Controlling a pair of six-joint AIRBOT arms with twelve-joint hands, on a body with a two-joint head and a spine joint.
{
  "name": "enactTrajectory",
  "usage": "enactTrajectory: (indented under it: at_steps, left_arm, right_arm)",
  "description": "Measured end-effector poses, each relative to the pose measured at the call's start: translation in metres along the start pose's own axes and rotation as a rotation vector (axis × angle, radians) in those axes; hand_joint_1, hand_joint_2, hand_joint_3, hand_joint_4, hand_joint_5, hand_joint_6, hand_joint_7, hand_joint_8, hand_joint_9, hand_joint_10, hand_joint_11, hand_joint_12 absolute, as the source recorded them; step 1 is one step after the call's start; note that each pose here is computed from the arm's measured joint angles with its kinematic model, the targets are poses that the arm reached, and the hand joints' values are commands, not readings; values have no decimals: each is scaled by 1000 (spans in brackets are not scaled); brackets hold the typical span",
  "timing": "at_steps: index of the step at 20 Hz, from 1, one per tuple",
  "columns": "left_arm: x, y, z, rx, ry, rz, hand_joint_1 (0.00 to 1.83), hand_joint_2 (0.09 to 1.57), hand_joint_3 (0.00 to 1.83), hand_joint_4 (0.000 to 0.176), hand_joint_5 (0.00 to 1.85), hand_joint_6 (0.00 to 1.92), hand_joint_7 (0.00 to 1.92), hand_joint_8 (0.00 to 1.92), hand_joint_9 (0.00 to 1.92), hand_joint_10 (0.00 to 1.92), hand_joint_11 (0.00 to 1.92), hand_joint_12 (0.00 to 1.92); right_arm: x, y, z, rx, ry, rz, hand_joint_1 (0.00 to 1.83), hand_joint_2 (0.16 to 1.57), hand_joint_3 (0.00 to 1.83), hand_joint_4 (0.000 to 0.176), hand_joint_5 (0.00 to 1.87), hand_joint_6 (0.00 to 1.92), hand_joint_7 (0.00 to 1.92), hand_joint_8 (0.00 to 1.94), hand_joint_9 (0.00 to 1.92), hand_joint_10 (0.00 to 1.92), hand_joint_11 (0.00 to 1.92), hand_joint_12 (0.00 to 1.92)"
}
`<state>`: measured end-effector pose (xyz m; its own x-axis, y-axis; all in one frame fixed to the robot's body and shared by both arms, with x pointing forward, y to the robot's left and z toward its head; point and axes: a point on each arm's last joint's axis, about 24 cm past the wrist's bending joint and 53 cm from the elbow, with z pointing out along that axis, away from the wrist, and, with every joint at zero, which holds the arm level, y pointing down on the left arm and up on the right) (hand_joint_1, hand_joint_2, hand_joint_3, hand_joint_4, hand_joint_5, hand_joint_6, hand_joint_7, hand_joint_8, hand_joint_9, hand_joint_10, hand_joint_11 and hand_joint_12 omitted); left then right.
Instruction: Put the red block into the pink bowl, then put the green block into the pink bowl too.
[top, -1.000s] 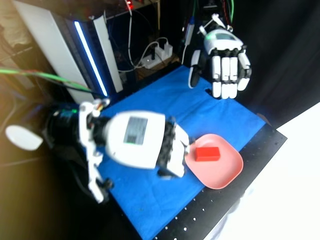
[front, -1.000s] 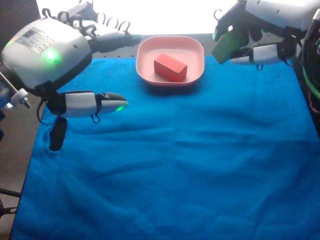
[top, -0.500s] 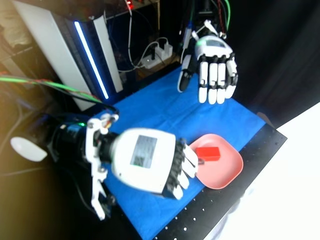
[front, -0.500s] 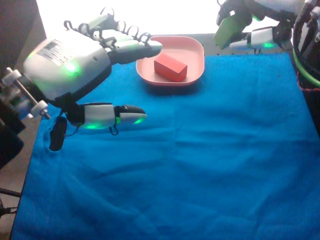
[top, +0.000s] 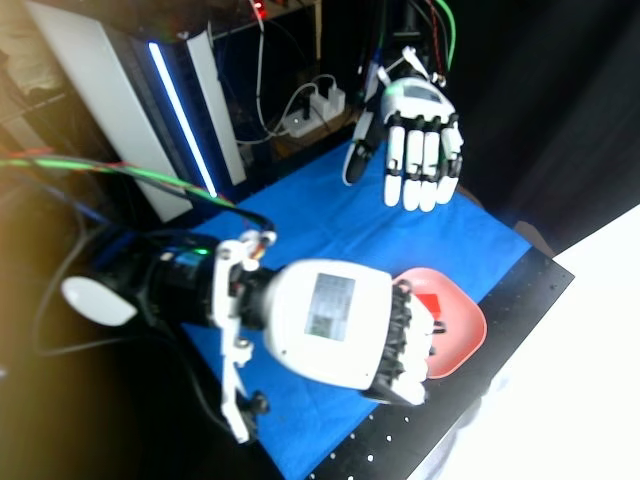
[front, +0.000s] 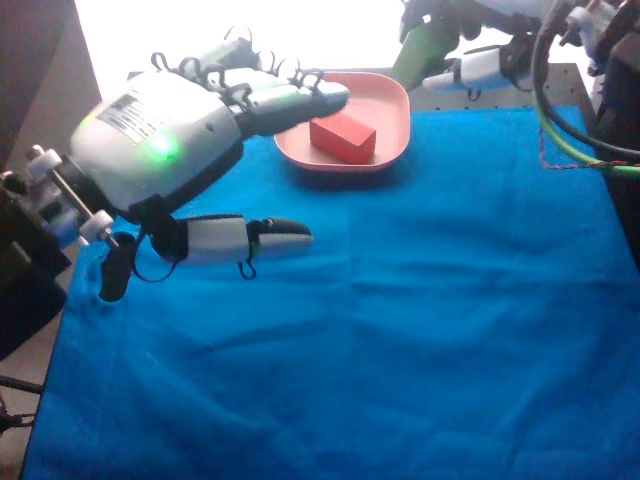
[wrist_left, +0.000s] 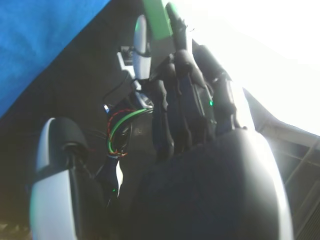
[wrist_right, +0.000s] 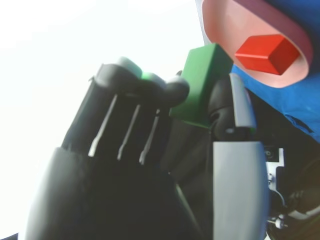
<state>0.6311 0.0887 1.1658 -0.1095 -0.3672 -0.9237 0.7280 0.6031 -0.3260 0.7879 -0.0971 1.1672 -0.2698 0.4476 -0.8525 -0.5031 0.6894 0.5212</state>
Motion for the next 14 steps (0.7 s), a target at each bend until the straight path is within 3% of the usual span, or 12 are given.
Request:
enactTrajectory:
  at_steps: [1, 2, 3, 6, 9, 10, 12, 13, 14]
  left_arm:
    - [2, -3, 1, 7, -3, -22, 766, 1004, 2, 0, 425, 9, 470, 8, 466, 12, 0, 1165]
    - [1, -4, 1, 10, -6, -29, 702, 1010, 4, 0, 420, 7, 489, 14, 480, 17, 0, 1158]
    - [0, -5, 1, 17, -12, -34, 679, 1016, 5, 0, 415, 4, 488, 10, 481, 15, 0, 1113]
    - [-5, -7, 1, 26, -30, -49, 686, 1012, 1, 0, 407, 0, 473, 1, 467, 6, 0, 1148]
    - [-5, -11, 1, 38, -34, -52, 670, 1020, 2, 0, 408, 3, 472, 3, 476, 8, 0, 1141]
    - [-4, -13, 1, 41, -32, -54, 676, 1014, 0, 0, 409, 3, 477, 4, 475, 7, 0, 1121]
    - [-4, -14, 1, 48, -30, -54, 645, 1028, 5, 0, 414, 4, 482, 5, 476, 7, 0, 1112]
    - [-4, -14, 1, 48, -30, -57, 601, 1025, 3, 0, 424, 7, 513, 13, 511, 19, 0, 1162]
    - [-4, -14, 1, 47, -30, -57, 609, 1040, 9, 0, 420, 5, 503, 7, 500, 13, 0, 1170]
  right_arm:
    - [1, 0, 2, 2, 2, -4, 1187, 1055, 0, 0, 1112, 742, 1039, 1174, 1028, 1575, 975, 1819]
    - [0, -1, 3, 4, -1, -5, 1263, 1067, 2, 0, 1090, 613, 1087, 1058, 1022, 1193, 884, 1558]
    - [-2, -2, 4, 8, -2, -6, 1278, 1060, 0, 0, 1099, 592, 1133, 950, 1073, 939, 890, 1387]
    - [-9, -8, 6, 19, -17, -11, 1266, 1060, 1, 0, 1073, 682, 1150, 870, 1155, 639, 858, 1324]
    - [-9, -9, 7, 25, -19, -5, 1265, 1064, 1, 0, 1068, 685, 1137, 896, 1170, 582, 851, 1321]
    - [-10, -6, 10, 22, -23, -1, 1271, 1063, 3, 0, 1099, 600, 1117, 955, 1131, 712, 846, 1396]
    - [-10, 0, 13, 9, -29, 8, 1255, 1073, 1, 0, 1084, 656, 1089, 973, 1067, 754, 784, 1439]
    - [-4, 6, 17, -2, -24, 14, 1252, 1068, 0, 0, 1049, 770, 1136, 845, 1126, 600, 825, 1299]
    - [-1, 8, 18, -5, -20, 17, 1259, 1061, 0, 0, 1053, 755, 1156, 820, 1173, 553, 868, 1239]
